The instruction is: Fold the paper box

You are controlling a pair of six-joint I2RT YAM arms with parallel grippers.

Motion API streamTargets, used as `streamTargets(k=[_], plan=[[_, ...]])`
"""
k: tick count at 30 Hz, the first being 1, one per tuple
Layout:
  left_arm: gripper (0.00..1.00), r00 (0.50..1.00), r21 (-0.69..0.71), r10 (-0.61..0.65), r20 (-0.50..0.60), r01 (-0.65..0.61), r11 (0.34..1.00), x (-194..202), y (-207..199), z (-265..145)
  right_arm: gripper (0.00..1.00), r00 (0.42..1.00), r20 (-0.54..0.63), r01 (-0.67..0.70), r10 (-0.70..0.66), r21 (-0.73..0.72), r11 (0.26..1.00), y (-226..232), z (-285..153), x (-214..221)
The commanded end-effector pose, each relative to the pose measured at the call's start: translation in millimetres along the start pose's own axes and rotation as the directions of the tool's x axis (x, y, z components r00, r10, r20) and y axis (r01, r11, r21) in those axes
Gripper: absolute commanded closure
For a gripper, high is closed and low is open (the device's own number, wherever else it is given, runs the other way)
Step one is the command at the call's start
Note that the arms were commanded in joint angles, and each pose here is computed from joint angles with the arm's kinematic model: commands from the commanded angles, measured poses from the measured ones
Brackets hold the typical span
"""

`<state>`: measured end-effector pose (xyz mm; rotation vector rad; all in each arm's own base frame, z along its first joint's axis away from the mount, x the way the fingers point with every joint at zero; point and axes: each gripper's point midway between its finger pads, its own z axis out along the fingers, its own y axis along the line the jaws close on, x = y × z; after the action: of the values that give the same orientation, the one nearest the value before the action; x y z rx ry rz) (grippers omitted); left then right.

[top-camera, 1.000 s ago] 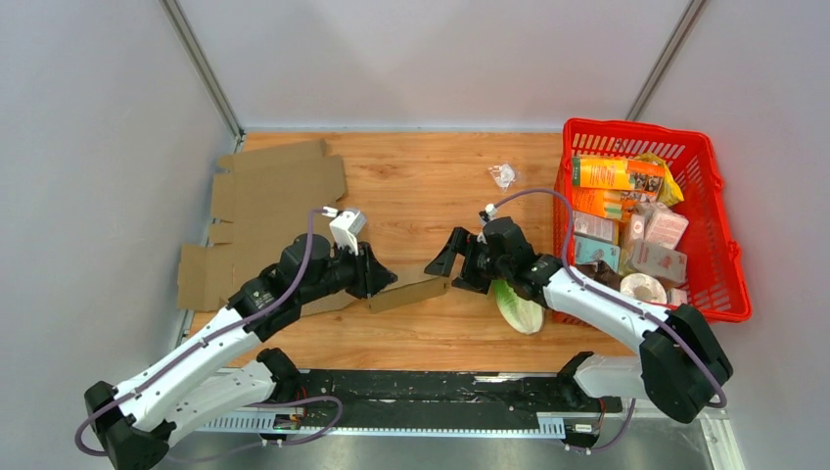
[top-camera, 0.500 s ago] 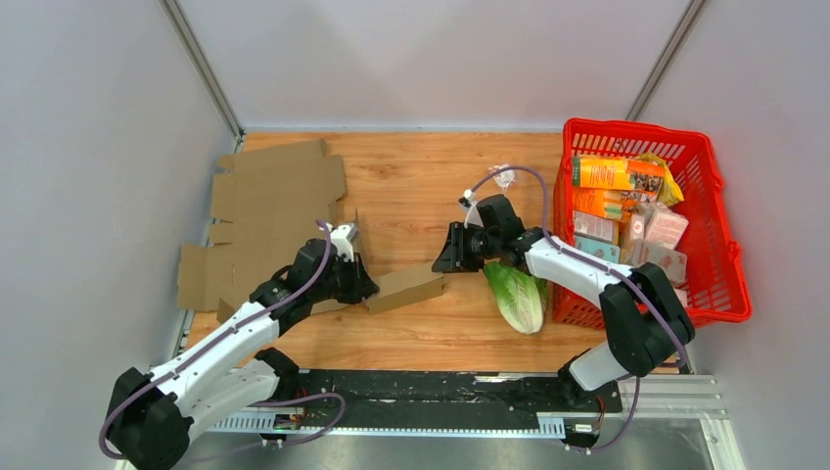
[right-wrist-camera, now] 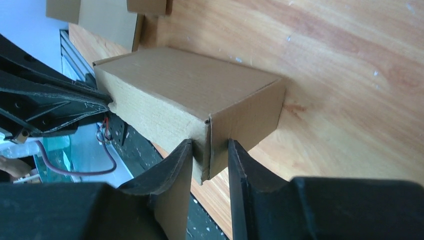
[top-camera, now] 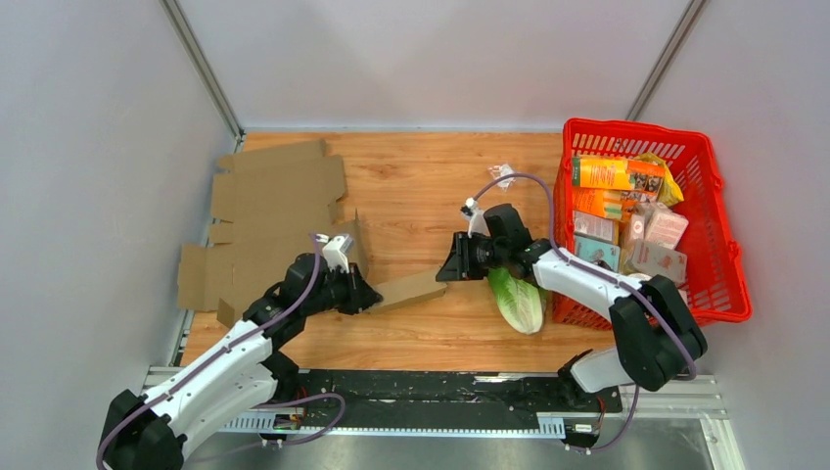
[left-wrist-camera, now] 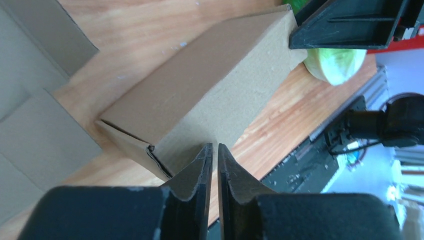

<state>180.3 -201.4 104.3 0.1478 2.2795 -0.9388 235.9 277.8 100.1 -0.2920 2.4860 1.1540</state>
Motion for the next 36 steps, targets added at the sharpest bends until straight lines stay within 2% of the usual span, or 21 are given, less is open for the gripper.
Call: streamTargets(k=[1, 3, 4, 6, 7, 9, 11, 13, 14, 17, 21, 25, 28, 30, 32, 36], plan=[[0.82, 0.974, -0.017, -0.069, -0.216, 0.067, 0.998, 62, 16, -8, 0.63, 0.995, -0.099, 0.006, 0.006, 0.112, 0.994, -24, -15, 41], [0.77, 0.971, 0.016, -0.063, -0.231, 0.068, 0.998, 65, 8, -13, 0.57, 0.997, -0.076, 0.008, -0.001, 0.090, 0.996, -16, -23, 40], [0.75, 0.968, 0.020, -0.062, -0.244, 0.069, 0.997, 68, 5, -16, 0.52, 0.997, -0.081, 0.001, 0.007, 0.094, 0.996, -16, -27, 43], [0.66, 0.975, 0.074, -0.032, -0.218, 0.049, 0.996, 58, -9, -26, 0.46, 0.998, -0.066, 0.007, 0.000, 0.092, 0.996, -12, -34, 42], [0.61, 0.980, 0.097, -0.014, -0.199, 0.034, 0.995, 47, -20, -34, 0.38, 0.998, -0.055, 0.012, -0.007, 0.090, 0.996, -7, -40, 40], [0.51, 0.991, 0.115, 0.015, -0.133, 0.001, 0.993, 28, -32, -46, 0.31, 0.999, -0.031, 0.030, -0.028, 0.076, 0.997, 2, -45, 31], [0.44, 0.994, 0.027, 0.024, -0.110, -0.021, 0.999, 11, -30, -58, 0.24, 0.999, -0.024, 0.027, -0.025, 0.077, 0.997, 10, -46, 20], [0.43, 0.988, -0.102, -0.029, -0.149, 0.014, 0.995, 8, -18, -67, 0.22, 0.999, -0.039, 0.012, -0.009, 0.074, 0.997, 14, -42, 15], [0.43, 0.982, -0.242, -0.076, -0.174, 0.032, 0.970, 11, 4, -63, 0.22, 0.998, -0.062, -0.006, 0.012, 0.094, 0.996, 10, -35, 16], [0.46, 0.957, -0.421, -0.173, -0.234, 0.061, 0.905, 21, 32, -54, 0.25, 0.995, -0.089, -0.029, 0.041, 0.132, 0.991, 12, -23, 14], [0.48, 0.951, -0.479, -0.201, -0.234, 0.067, 0.875, 27, 49, -33, 0.29, 0.991, -0.104, -0.067, 0.088, 0.192, 0.979, 3, 0, 23], [0.46, 0.973, -0.396, -0.172, -0.154, 0.099, 0.913, 17, 45, -8, 0.34, 0.988, -0.106, -0.093, 0.116, 0.203, 0.975, -9, 14, 34], [0.47, 0.972, -0.309, -0.174, -0.159, 0.118, 0.944, 16, 32, 6, 0.39, 0.987, -0.120, -0.084, 0.108, 0.189, 0.978, -7, 21, 39], [0.50, 0.968, -0.293, -0.178, -0.175, 0.121, 0.949, 14, 28, 14, 0.43, 0.988, -0.108, -0.086, 0.110, 0.207, 0.975, -9, 21, 38], [0.59, 0.961, -0.271, -0.184, -0.205, 0.125, 0.954, 14, 22, 21, 0.49, 0.990, -0.091, -0.086, 0.106, 0.208, 0.974, -8, 19, 34], [0.64, 0.967, -0.206, -0.167, -0.194, 0.126, 0.970, 0, 6, 31, 0.57, 0.994, -0.063, -0.073, 0.089, 0.229, 0.971, -7, 14, 26]])
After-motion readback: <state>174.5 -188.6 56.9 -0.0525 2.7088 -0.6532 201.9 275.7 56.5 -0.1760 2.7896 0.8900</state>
